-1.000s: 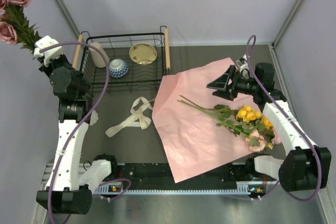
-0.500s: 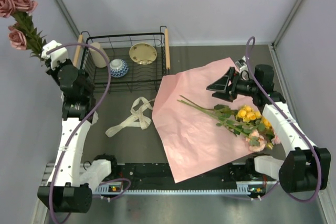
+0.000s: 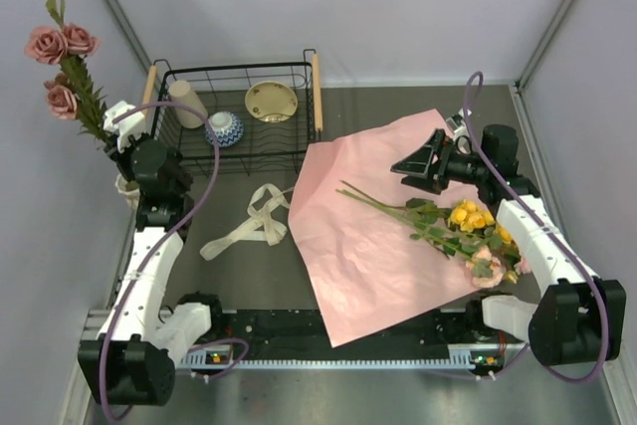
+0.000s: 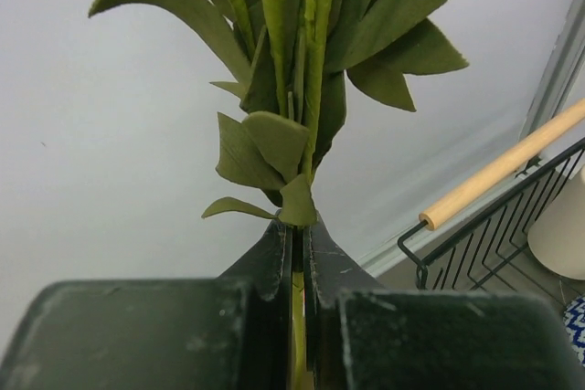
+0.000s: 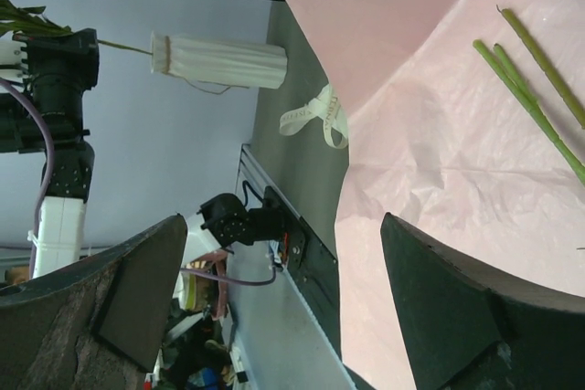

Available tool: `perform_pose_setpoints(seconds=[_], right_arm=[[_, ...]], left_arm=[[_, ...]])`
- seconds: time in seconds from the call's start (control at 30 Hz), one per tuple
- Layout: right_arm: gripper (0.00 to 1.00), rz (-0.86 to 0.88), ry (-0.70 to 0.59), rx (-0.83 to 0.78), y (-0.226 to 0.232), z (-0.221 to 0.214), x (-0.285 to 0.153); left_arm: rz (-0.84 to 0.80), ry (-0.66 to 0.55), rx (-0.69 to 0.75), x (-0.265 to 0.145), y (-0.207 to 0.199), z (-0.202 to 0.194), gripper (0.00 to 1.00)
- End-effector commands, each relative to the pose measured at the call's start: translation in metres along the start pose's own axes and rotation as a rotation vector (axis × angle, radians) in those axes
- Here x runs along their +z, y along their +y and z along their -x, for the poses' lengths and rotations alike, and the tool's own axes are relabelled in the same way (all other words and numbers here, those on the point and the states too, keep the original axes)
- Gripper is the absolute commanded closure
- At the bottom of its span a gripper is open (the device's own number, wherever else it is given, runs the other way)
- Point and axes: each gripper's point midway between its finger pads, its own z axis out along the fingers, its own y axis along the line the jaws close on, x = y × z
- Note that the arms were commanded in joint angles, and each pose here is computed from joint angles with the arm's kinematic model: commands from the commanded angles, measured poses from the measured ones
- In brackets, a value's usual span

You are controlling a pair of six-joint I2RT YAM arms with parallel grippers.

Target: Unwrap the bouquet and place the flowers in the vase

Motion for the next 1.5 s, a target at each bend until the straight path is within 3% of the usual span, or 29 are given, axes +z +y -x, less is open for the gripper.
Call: perform_pose_setpoints(seconds=[0.0, 0.27, 0.4, 0.63, 0.9, 0.97, 1.13, 1.27, 1.33, 1.47], right_arm=[[0.12, 0.041, -0.017, -0.057, 0.013, 0.004, -0.005], [0.12, 0.04, -0.019, -0.059, 0.013, 0.002, -0.006], [0.12, 0.035, -0.021, -0.06, 0.01, 0.001, -0.005], [0.12, 0.033, -0.027, -0.067, 0.01, 0.002, -0.005], [0.12, 0.028, -0.02, -0.057, 0.008, 0.0, -0.005], [0.12, 0.028, -0.02, -0.057, 0.008, 0.001, -0.005], [0.12, 0.023, -0.024, -0.053, 0.007, 0.003, -0.004], [0.12, 0.019, -0.026, -0.047, 0.007, 0.004, -0.004], [0.12, 0.016, -0.026, -0.043, 0.007, 0.004, -0.004], [0.12, 0.009, -0.028, -0.04, 0.005, 0.005, -0.003]], left_arm=[[0.034, -0.009, -0.124, 0.0, 0.003, -0.004, 1.0], [0.081, 0.051, -0.115, -0.002, 0.002, -0.038, 1.0], [0.093, 0.077, -0.107, -0.003, 0.004, -0.043, 0.92], [0.111, 0.087, -0.106, -0.005, 0.009, -0.042, 0.45], [0.073, 0.115, -0.179, -0.011, 0.011, -0.036, 0.14], [0.059, 0.111, -0.209, -0.013, 0.012, -0.026, 0.01], [-0.022, 0.083, -0.305, -0.022, 0.019, 0.007, 0.01], [-0.299, 0.019, -0.395, -0.042, -0.001, 0.049, 0.01], [-0.412, -0.044, -0.463, -0.058, 0.001, 0.08, 0.06], [-0.723, -0.258, -0.585, -0.103, -0.005, 0.146, 0.06]])
